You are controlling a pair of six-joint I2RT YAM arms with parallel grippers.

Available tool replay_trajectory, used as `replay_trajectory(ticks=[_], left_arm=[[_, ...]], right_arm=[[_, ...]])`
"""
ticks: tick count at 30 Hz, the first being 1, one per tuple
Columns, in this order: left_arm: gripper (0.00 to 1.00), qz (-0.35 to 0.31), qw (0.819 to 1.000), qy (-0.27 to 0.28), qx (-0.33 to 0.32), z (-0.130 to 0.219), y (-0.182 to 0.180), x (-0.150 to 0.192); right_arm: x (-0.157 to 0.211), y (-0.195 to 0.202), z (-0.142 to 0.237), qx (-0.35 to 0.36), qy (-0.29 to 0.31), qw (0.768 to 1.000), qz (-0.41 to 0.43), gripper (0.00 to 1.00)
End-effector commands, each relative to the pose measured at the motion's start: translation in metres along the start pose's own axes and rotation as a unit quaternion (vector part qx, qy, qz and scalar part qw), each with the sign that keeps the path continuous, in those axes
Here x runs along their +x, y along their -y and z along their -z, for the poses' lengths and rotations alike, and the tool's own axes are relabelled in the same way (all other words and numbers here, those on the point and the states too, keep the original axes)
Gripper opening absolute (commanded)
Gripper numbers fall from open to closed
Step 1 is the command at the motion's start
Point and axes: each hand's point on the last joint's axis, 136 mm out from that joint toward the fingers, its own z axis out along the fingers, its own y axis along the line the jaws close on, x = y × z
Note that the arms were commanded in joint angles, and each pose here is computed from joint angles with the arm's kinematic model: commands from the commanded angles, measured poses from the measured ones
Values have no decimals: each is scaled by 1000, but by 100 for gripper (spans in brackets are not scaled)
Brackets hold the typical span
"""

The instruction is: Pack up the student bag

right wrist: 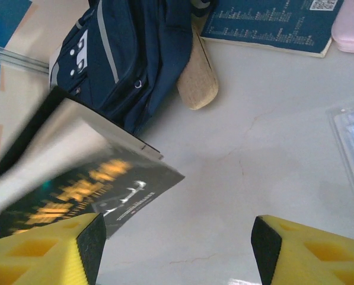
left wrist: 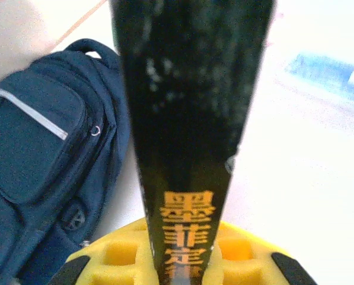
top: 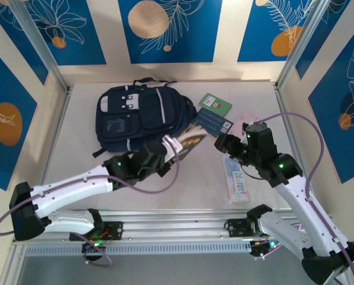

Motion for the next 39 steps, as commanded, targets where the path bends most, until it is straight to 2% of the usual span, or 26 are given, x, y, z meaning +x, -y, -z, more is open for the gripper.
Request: replay_trajectory(ticks=[1, 4, 7, 10, 13, 14, 17, 19, 23, 25, 26, 29, 30, 32, 34, 37, 39], left_arm=[[0, 178, 983, 28, 46, 21, -10, -31], [0, 286, 954, 51, 76, 27, -23, -40], [0, 383, 915, 60, 116, 28, -34, -51], [0, 468, 868, 88, 143, 29, -46, -62], [0, 533, 825, 108, 150, 28, -60, -67], [0, 546, 817, 113, 144, 26, -65, -67], [0, 564, 811, 105, 119, 23, -75, -62], [0, 566, 811, 95, 112, 21, -77, -59], [0, 575, 811, 77, 76, 15, -88, -48], [0, 586, 804, 77, 61, 12, -95, -43], [0, 587, 804, 78, 56, 11, -98, -41], [0, 598, 798, 72, 23, 9, -110, -26], [0, 601, 795, 74, 22, 7, -113, -24], [0, 610, 790, 64, 10, 5, -118, -15], [0, 630, 774, 63, 9, 2, -121, -9], [0, 656, 752, 54, 26, -5, -119, -9], [0, 664, 744, 60, 52, -9, -115, -21]], right_arm=[[8, -4, -13, -14, -22, 1000, 0, 67], [22, -18, -19, -63, -56, 996, -7, 67], [41, -30, -24, -114, -85, 990, -20, 69], [60, -36, -30, -153, -116, 980, -49, 72], [74, -40, -33, -167, -134, 975, -56, 82], [74, -39, -33, -161, -129, 977, -52, 85], [62, -38, -34, -144, -99, 983, -49, 86], [45, -32, -36, -103, -66, 990, -67, 85], [6, -5, -41, 31, 25, 989, -146, 80], [-13, 10, -40, 106, 83, 974, -182, 80], [-16, 21, -39, 155, 101, 958, -220, 80], [-23, 29, -38, 250, 112, 923, -270, 79], [-25, 25, -40, 265, 109, 920, -268, 79], [-27, 15, -42, 275, 104, 921, -257, 80], [-24, 6, -45, 263, 92, 928, -246, 82], [-24, -8, -51, 193, 71, 959, -193, 86], [-22, -23, -54, 107, 46, 982, -149, 87]])
